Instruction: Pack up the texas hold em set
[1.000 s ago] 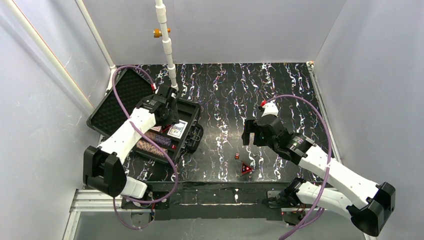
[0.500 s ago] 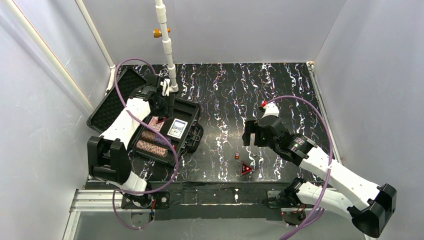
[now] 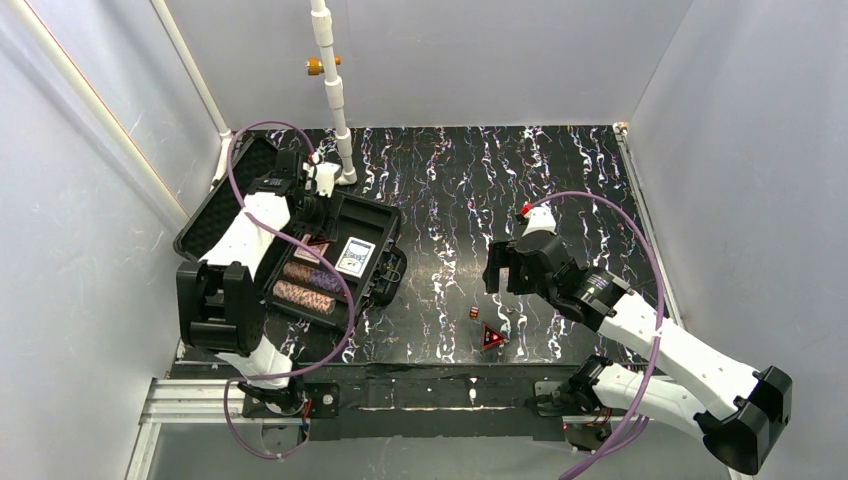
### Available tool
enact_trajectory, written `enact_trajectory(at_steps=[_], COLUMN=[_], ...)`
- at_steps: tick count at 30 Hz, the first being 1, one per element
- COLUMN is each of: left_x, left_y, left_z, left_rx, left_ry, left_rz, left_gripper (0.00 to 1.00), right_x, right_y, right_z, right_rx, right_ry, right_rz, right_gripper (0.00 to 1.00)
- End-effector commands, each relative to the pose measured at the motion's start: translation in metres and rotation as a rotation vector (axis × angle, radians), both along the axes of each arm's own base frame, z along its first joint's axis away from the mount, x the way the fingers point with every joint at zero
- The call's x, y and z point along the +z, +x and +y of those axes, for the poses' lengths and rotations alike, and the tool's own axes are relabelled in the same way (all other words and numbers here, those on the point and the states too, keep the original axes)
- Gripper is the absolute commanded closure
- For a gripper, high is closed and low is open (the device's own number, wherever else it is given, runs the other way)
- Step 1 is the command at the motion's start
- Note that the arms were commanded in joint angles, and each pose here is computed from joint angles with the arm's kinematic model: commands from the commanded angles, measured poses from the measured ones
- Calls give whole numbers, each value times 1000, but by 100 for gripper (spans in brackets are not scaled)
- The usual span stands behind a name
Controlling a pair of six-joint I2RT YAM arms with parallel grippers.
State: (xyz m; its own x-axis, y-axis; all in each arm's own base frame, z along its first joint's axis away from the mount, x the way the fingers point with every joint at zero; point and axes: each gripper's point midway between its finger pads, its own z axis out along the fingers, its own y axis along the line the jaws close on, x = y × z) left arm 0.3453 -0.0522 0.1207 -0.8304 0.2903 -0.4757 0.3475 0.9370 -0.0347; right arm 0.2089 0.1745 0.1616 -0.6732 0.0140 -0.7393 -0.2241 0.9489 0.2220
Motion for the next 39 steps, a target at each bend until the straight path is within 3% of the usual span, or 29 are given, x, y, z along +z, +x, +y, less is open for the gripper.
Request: enact_trajectory(at_steps=[1,14,20,32,34,39], left_x=[-16,-37,-36,-24,-14,15], left_y=[-3,-3,1,4,4,8], left_z=[1,18,27,29,29,27], left_rx=[-65,-45,-25,12,24,131], left_ry=[-13,65,112,119,110,56], left_rz=[33,51,37,-6,-32,-151], left_gripper=[46,43,37,13,3,2], right_x=[6,6,6,8,8,8], right_y=[2,2,1,0,0,0], right_z=[6,6,6,6,5,4], right_rx=[19,30,32,35,35,31], right_ry=[23,8,7,10,9,8], right_rz=[-21,-17,-16,-18,-20,-19], right_gripper=[2,2,2,2,2,2])
